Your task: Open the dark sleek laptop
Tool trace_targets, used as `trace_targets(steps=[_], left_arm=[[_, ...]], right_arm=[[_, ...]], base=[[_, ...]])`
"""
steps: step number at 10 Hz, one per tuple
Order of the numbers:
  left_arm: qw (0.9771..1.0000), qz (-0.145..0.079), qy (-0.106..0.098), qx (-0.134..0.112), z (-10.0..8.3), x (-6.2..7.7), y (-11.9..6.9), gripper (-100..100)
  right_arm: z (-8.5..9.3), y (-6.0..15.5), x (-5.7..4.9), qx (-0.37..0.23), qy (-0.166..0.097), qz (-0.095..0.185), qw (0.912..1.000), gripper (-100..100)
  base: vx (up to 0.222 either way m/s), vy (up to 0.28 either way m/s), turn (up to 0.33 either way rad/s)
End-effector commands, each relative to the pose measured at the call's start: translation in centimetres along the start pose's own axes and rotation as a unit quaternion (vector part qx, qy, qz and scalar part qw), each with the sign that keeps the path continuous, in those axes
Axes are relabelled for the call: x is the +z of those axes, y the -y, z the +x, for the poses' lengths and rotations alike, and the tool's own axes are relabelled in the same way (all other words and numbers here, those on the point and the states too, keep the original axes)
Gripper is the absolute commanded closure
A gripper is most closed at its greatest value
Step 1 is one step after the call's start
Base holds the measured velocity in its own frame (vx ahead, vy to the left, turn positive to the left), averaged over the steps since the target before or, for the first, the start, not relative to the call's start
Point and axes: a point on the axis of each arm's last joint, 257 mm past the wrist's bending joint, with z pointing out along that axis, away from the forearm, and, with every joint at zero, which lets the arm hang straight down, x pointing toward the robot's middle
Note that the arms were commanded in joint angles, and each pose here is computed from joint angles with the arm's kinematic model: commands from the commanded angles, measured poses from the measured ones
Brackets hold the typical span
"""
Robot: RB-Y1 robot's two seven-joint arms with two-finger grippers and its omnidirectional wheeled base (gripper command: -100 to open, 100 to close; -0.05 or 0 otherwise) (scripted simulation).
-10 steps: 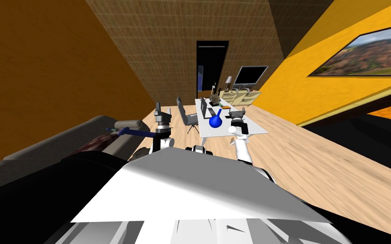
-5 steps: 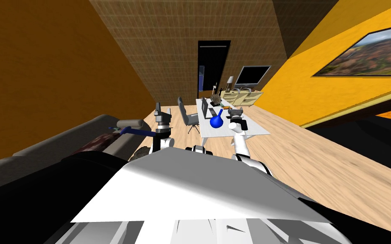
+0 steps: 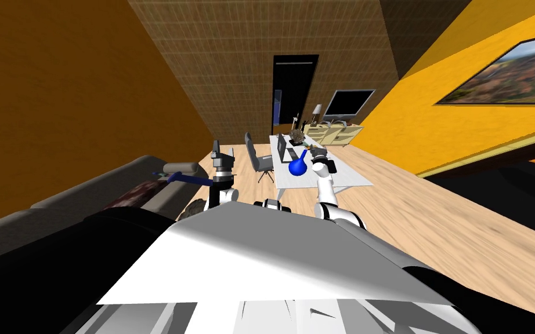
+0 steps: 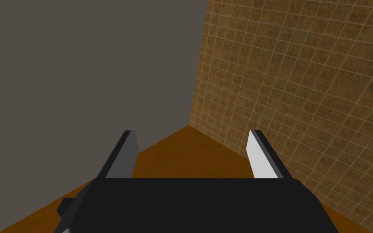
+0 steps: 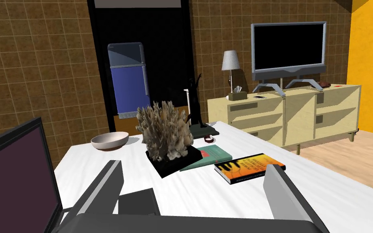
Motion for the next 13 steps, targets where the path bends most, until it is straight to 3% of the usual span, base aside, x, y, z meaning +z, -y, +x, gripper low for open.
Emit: trace_targets(steps=[1, 2, 3, 5, 7, 8, 9, 10, 13], left_arm=[[1.0000, 0.000, 0.000, 0.000, 0.0, 0.0, 0.0, 0], [1.0000, 0.000, 0.000, 0.000, 0.0, 0.0, 0.0, 0], [1.0000, 0.000, 0.000, 0.000, 0.0, 0.0, 0.0, 0], [1.0000, 0.000, 0.000, 0.000, 0.0, 0.0, 0.0, 0], [1.0000, 0.000, 0.000, 0.000, 0.0, 0.0, 0.0, 0], [1.0000, 0.000, 0.000, 0.000, 0.0, 0.0, 0.0, 0], [1.0000, 0.000, 0.000, 0.000, 0.0, 0.0, 0.0, 0], [1.0000, 0.000, 0.000, 0.000, 0.0, 0.0, 0.0, 0], [1.0000, 0.000, 0.000, 0.000, 0.0, 0.0, 0.0, 0]], right_arm=[[-0.2, 1.5, 1.5, 0.068, 0.014, 0.010, 0.9976, -100], [-1.2, 1.3, 1.4, 0.067, 0.024, 0.007, 0.9974, -100], [-0.8, 2.6, 2.2, 0.110, 0.028, 0.015, 0.9934, -100], [-1.8, 2.4, 2.1, 0.110, 0.038, 0.012, 0.9931, -100], [-2.4, 5.0, 3.2, 0.190, 0.060, 0.024, 0.9795, -100], [-2.8, 5.1, 3.2, 0.191, 0.065, 0.023, 0.9792, -100], [-3.2, 6.6, 3.6, 0.228, 0.078, 0.029, 0.9701, -100], [-3.2, 6.6, 3.6, 0.228, 0.078, 0.029, 0.9701, -100], [-4.6, 11.8, 4.0, 0.324, 0.117, 0.049, 0.9376, -100]], base=[[-0.001, 0.007, 0.032], [0.000, 0.006, 0.024], [-0.001, 0.007, 0.028], [0.000, 0.003, 0.012], [-0.001, 0.006, 0.033], [0.000, 0.005, 0.028], [0.000, 0.008, 0.033], [0.000, 0.007, 0.010], [-0.001, 0.005, 0.034]])
